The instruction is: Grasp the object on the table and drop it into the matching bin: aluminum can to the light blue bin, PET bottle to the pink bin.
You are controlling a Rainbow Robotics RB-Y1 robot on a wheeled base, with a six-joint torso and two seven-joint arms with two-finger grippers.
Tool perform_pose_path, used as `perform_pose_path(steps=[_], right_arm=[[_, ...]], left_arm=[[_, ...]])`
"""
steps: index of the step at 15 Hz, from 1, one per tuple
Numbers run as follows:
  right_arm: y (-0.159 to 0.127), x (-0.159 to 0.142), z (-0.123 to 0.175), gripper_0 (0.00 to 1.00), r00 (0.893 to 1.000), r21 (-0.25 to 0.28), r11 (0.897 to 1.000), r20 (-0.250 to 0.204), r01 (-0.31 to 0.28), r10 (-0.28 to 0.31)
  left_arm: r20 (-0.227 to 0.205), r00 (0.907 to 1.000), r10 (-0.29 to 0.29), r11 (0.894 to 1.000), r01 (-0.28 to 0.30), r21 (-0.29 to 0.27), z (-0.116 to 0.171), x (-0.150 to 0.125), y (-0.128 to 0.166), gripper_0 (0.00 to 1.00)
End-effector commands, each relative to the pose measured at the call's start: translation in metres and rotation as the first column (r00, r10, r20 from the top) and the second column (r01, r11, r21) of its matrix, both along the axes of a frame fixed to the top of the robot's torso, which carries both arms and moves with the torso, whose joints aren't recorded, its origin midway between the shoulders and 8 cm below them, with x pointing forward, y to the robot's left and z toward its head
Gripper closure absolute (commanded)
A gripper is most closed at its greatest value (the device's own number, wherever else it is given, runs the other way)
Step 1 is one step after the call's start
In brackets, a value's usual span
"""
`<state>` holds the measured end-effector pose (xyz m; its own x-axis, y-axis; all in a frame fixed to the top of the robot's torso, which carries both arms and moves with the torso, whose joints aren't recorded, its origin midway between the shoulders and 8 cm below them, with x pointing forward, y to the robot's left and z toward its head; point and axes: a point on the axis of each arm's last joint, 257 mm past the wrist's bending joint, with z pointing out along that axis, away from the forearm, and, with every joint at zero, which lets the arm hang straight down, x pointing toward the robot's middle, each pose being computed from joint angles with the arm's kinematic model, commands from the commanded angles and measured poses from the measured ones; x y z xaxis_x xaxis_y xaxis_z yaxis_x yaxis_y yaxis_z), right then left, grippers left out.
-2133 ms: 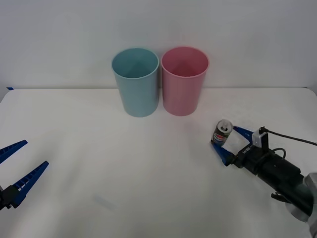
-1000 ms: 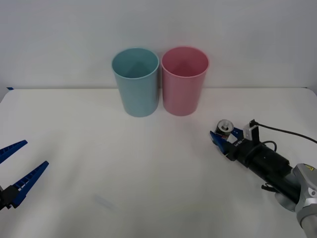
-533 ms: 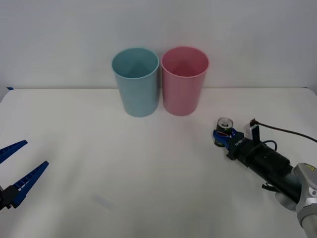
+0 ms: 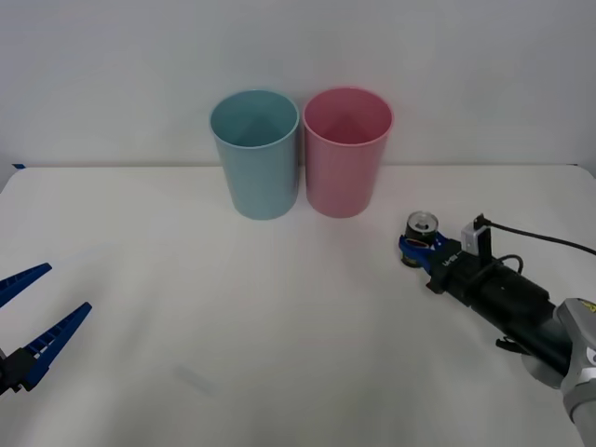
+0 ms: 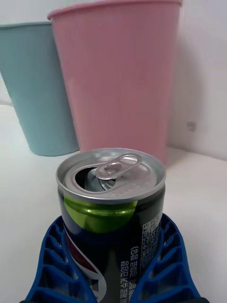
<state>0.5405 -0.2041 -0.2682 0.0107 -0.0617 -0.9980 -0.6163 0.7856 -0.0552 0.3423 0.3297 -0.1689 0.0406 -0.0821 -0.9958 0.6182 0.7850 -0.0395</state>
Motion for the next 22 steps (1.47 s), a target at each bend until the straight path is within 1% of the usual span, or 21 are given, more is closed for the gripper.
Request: perform_pose_path(steps=[1, 3, 4, 5, 8, 11, 16, 17, 19, 22], right_arm=[[0.011, -0.006, 0.020, 1.00, 0.999, 0.036, 0.998, 0.000, -0.045, 0.045], [0.024, -0.012, 0.041, 1.00, 0.996, 0.067, 0.994, 0.002, -0.085, 0.085], [0.031, -0.017, 0.054, 1.00, 0.994, 0.091, 0.990, 0.002, -0.108, 0.109], [0.038, -0.021, 0.067, 1.00, 0.991, 0.118, 0.984, 0.004, -0.131, 0.132], [0.056, -0.030, 0.098, 1.00, 0.981, 0.169, 0.967, 0.006, -0.192, 0.193], [0.067, -0.035, 0.130, 1.00, 0.974, 0.214, 0.950, 0.021, -0.226, 0.227], [0.095, -0.041, 0.189, 1.00, 0.956, 0.272, 0.917, 0.050, -0.293, 0.291], [0.101, -0.040, 0.200, 1.00, 0.954, 0.275, 0.914, 0.064, -0.298, 0.292], [0.114, -0.037, 0.218, 1.00, 0.952, 0.266, 0.914, 0.088, -0.307, 0.294], [0.134, -0.028, 0.244, 1.00, 0.942, 0.227, 0.915, 0.126, -0.333, 0.311]], left_arm=[[0.000, 1.0000, 0.000, 1.000, 0.000, 0.000, 0.000, 0.000, 0.000, 0.00], [0.000, 1.0000, 0.000, 1.000, 0.000, 0.000, 0.000, 0.000, 0.000, 0.00], [0.000, 1.0000, 0.000, 1.000, 0.000, 0.000, 0.000, 0.000, 0.000, 0.00], [0.000, 1.0000, 0.000, 1.000, 0.000, 0.000, 0.000, 0.000, 0.000, 0.00], [0.000, 1.0000, 0.000, 1.000, 0.000, 0.000, 0.000, 0.000, 0.000, 0.00], [0.000, 1.0000, 0.000, 1.000, 0.000, 0.000, 0.000, 0.000, 0.000, 0.00], [0.000, 1.0000, 0.000, 1.000, 0.000, 0.000, 0.000, 0.000, 0.000, 0.00], [0.000, 1.0000, 0.000, 1.000, 0.000, 0.000, 0.000, 0.000, 0.000, 0.00], [0.000, 1.0000, 0.000, 1.000, 0.000, 0.000, 0.000, 0.000, 0.000, 0.00], [0.000, 1.0000, 0.000, 1.000, 0.000, 0.000, 0.000, 0.000, 0.000, 0.00]])
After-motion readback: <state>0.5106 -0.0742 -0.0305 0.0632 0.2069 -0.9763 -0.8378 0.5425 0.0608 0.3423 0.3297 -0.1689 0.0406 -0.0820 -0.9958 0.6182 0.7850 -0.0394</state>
